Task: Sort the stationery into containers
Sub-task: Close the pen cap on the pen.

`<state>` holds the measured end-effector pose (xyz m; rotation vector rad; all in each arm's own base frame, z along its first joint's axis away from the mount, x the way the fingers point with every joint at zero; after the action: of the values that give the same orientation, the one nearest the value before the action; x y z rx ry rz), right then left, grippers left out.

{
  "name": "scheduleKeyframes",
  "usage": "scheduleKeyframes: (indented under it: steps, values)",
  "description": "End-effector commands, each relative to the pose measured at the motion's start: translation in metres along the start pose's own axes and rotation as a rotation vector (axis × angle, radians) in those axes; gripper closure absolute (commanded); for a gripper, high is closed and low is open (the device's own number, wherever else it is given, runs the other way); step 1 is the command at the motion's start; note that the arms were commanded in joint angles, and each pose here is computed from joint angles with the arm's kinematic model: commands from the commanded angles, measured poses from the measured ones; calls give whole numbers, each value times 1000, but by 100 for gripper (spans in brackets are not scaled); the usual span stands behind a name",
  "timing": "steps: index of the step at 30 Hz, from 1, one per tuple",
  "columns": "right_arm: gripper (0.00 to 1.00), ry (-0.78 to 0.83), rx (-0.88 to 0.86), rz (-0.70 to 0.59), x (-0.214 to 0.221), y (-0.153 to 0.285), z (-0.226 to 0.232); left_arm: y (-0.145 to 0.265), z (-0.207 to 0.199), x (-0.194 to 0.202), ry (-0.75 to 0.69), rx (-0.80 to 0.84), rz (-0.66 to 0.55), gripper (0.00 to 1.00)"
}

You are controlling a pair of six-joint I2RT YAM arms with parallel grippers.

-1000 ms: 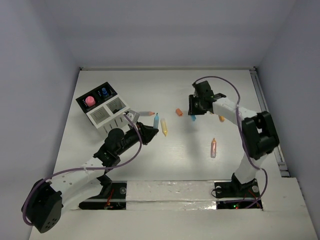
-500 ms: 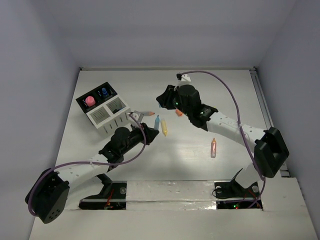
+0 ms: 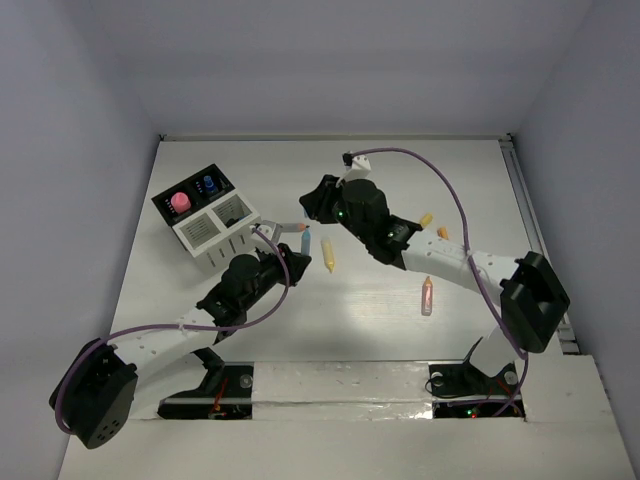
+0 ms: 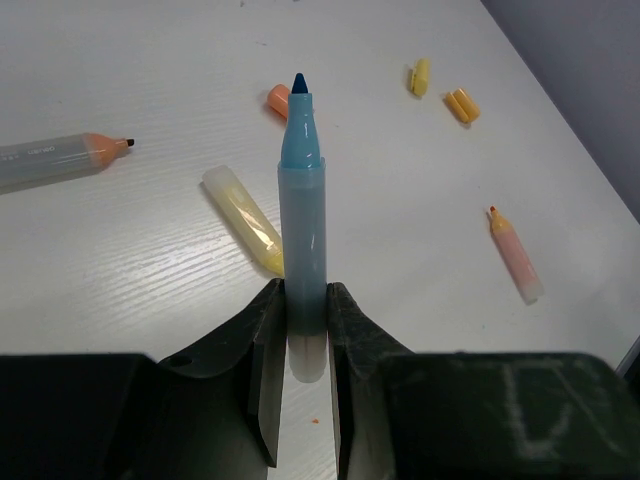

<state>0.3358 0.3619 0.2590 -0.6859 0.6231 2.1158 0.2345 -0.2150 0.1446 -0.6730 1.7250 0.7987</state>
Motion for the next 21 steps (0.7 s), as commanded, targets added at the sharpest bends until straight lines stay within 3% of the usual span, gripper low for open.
scheduleKeyframes:
  steps: [1, 21]
  values:
    - [90, -30, -51, -62, -6, -4, 19, -2, -4, -30, -9, 4, -93, 100]
    - [89, -29, -55, -34, 6, -5, 21, 1, -1, -34, 18, -24, -107, 100]
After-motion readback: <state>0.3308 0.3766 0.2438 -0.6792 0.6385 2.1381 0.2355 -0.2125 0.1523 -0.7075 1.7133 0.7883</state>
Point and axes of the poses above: each gripper's point midway between its finger pads, its own y axis back along the fingers, its own z axis along the line the jaws close on, x = y × z, the point moved 2 cm from there along y, back along the fingers, and after that the axes turned 14 degrees about -y, right-handed, at the moved point
